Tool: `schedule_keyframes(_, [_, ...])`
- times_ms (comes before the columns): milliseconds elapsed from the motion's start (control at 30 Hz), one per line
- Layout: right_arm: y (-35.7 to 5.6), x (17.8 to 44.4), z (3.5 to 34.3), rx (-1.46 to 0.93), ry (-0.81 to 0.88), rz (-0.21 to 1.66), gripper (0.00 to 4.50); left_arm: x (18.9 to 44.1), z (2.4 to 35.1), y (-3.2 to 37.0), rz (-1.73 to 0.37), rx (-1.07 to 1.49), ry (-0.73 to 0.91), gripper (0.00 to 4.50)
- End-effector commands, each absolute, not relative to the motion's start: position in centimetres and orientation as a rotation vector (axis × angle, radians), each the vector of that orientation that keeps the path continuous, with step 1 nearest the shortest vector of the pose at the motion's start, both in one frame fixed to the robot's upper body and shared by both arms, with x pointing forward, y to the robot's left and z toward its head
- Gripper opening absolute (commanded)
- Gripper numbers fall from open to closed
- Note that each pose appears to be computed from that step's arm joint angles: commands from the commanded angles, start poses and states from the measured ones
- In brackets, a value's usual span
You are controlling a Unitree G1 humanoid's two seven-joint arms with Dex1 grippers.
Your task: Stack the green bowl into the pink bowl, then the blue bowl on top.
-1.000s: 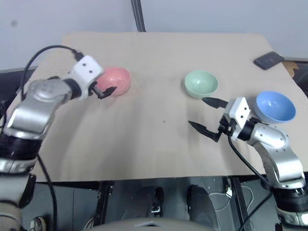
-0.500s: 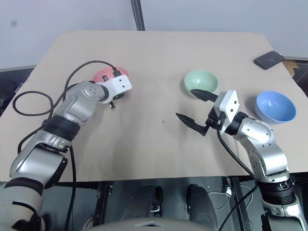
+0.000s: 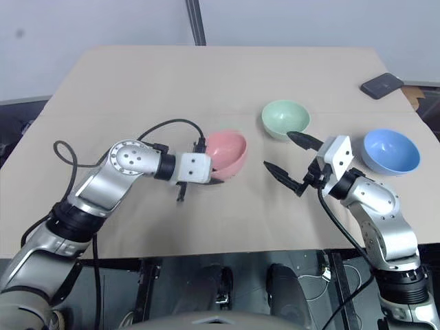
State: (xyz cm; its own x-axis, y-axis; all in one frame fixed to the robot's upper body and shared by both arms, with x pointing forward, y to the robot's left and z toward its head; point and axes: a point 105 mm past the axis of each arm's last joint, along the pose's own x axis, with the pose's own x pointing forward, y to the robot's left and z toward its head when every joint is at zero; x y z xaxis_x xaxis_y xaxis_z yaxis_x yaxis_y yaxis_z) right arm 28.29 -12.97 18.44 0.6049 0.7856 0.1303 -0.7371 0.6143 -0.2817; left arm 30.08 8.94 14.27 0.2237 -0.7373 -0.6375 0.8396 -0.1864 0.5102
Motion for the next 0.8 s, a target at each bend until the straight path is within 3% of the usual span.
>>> schedule_keyframes(33, [-13.6,28.2,19.4,-0.259,-0.29,0.846,4.5,29.2,14.4,7.9,-1.522,1.051,0.079,0.91])
schedule_keyframes(100, [-13.8,28.4,19.0,-0.268,-0.272,0.83,4.5,29.3,14.6,7.8,-1.522,1.039,0.058,1.59])
schedule_keyframes(267, [-15.0,30.2,18.5,-0.308,-0.246,0.741,4.5,29.5,16.1,8.3,-1.439,0.905,0.081,4.01])
schedule_keyframes(467, [-15.8,33.7,18.1,-0.523,-0.21,0.7,4.5,28.5,19.1,10.9,-1.25,0.517,0.055,4.01])
schedule_keyframes(533, [-15.4,35.5,17.9,-0.636,-0.179,0.739,4.5,27.5,19.4,13.5,-1.177,0.407,0.056,4.01])
schedule_keyframes(800, [-13.1,39.5,15.8,-0.9,-0.052,0.939,4.5,24.9,19.5,17.2,-1.063,0.247,0.046,4.01])
